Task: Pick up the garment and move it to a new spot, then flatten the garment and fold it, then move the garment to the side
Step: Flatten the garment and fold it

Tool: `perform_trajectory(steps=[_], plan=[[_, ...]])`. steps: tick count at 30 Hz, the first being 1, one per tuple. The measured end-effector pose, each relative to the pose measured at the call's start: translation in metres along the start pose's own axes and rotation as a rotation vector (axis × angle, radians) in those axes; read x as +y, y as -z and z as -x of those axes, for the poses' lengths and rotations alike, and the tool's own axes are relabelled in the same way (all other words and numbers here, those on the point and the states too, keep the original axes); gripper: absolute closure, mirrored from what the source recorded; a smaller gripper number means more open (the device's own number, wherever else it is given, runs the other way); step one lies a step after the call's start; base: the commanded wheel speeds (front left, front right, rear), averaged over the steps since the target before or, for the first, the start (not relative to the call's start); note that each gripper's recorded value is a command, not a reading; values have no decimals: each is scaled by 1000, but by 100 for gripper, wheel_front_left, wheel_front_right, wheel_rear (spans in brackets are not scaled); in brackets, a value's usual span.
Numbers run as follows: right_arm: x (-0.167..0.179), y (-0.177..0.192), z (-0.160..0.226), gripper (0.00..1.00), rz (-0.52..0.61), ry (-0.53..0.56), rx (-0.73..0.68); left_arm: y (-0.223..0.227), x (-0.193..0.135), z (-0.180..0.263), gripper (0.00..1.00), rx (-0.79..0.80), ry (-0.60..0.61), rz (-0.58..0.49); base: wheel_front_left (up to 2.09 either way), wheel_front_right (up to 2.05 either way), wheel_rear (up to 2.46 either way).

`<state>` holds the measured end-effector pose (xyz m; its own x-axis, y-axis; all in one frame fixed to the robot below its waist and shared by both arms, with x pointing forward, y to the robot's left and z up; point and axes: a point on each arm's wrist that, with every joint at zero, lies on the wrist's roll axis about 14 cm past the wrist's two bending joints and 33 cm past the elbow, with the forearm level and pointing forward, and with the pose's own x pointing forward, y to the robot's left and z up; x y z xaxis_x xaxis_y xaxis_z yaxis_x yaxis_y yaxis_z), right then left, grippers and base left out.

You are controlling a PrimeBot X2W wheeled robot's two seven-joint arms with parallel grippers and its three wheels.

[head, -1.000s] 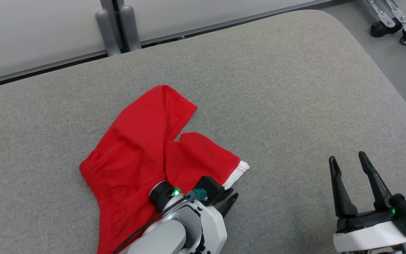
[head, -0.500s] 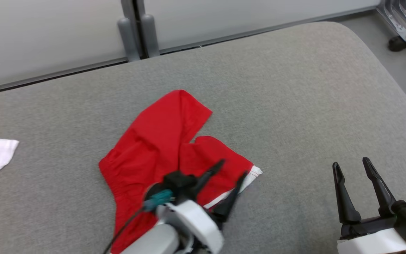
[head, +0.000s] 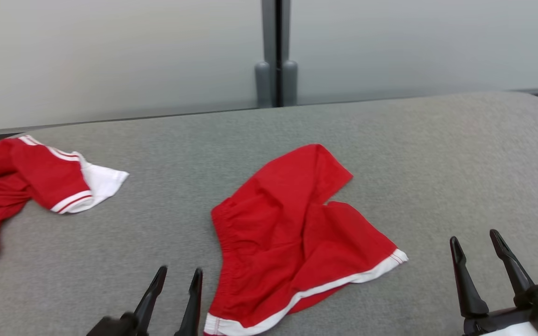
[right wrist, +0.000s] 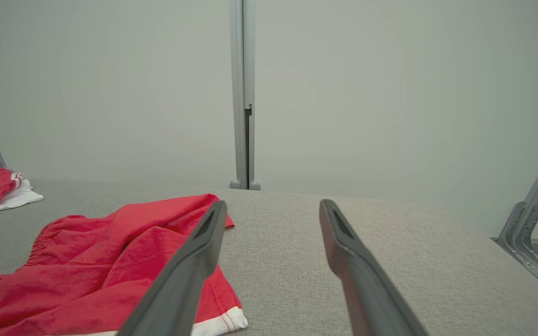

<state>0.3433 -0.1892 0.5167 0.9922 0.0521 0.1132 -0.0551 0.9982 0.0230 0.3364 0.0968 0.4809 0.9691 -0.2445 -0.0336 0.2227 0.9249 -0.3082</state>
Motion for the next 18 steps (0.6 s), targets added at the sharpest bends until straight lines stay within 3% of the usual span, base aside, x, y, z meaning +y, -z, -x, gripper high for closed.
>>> perform_trajectory(steps=[8, 18], plan=[[20, 6, 2, 0, -1, -68, 18, 0, 46, 52, 0, -34, -164, -17, 0, 0, 0], [26, 12, 8, 0, -5, -78, 36, -4, 70, 67, 0, -57, -223, -61, 0, 0, 0]])
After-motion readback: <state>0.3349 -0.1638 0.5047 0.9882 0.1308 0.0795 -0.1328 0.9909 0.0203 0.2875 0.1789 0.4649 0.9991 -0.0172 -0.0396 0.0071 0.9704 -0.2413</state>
